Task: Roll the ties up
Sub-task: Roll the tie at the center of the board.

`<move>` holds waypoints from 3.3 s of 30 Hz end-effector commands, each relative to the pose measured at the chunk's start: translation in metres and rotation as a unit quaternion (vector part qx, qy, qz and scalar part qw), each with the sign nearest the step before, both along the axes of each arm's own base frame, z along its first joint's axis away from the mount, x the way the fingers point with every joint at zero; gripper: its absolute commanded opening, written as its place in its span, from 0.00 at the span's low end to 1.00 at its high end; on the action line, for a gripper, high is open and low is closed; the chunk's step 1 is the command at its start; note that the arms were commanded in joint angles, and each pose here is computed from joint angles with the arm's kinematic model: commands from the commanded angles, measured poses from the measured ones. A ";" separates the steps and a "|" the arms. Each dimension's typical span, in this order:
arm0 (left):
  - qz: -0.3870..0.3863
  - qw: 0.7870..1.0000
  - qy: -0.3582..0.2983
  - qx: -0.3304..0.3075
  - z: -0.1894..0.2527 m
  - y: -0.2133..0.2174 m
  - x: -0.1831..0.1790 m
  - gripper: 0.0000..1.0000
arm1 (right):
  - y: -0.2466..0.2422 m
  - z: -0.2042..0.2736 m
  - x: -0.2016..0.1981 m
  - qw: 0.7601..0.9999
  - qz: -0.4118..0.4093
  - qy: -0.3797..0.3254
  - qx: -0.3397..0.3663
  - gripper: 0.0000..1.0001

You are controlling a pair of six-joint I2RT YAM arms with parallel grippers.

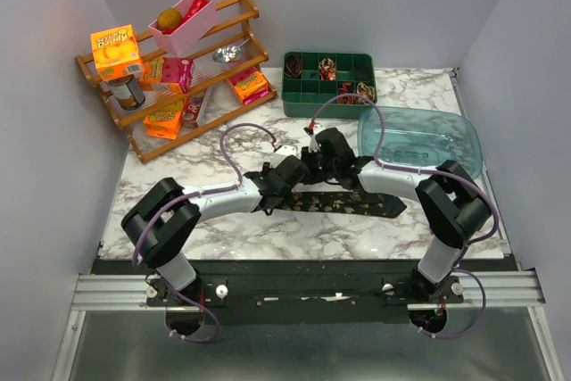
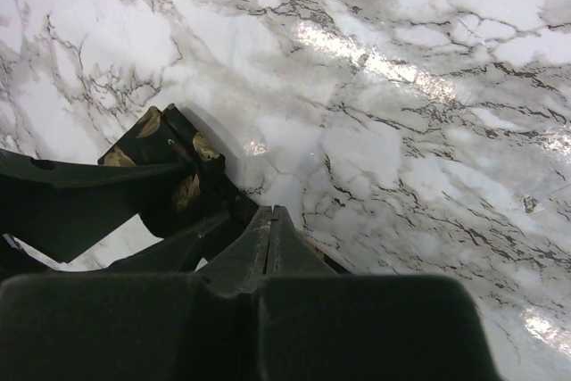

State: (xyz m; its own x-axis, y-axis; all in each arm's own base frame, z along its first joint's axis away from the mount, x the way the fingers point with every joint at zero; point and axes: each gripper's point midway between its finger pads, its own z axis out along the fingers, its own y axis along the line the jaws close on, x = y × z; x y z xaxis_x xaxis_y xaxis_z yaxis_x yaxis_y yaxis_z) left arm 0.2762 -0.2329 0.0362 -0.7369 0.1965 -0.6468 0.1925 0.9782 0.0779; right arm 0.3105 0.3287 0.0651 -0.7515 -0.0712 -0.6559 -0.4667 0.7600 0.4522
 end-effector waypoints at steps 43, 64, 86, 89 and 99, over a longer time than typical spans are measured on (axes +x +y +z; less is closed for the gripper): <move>0.066 0.897 0.047 -0.434 0.026 0.061 -0.010 0.88 | 0.073 -0.040 -0.074 0.987 0.148 0.061 -0.013 0.01; 0.065 0.902 0.031 -0.426 0.006 0.064 -0.005 0.74 | 0.075 0.024 -0.051 0.993 0.119 -0.015 0.016 0.01; 0.031 0.894 0.041 -0.445 -0.001 0.052 -0.011 0.65 | 0.053 -0.039 -0.044 0.994 0.081 0.016 -0.073 0.01; 0.023 0.894 0.045 -0.446 -0.002 0.048 -0.012 0.65 | 0.052 -0.039 -0.045 0.994 0.079 0.016 -0.074 0.01; 0.002 0.887 0.033 -0.460 0.002 0.040 -0.010 0.37 | 0.053 -0.038 -0.045 0.994 0.080 0.019 -0.071 0.01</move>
State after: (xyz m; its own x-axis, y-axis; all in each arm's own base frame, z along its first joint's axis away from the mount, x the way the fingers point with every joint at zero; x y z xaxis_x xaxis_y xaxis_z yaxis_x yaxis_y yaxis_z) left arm 0.2708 -0.1879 0.0368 -0.7771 -0.4127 -0.4752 0.1220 0.6419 -0.7570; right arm 0.2657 0.3888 0.0426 -0.7321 -0.2549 -0.6317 -0.5883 0.7041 0.3977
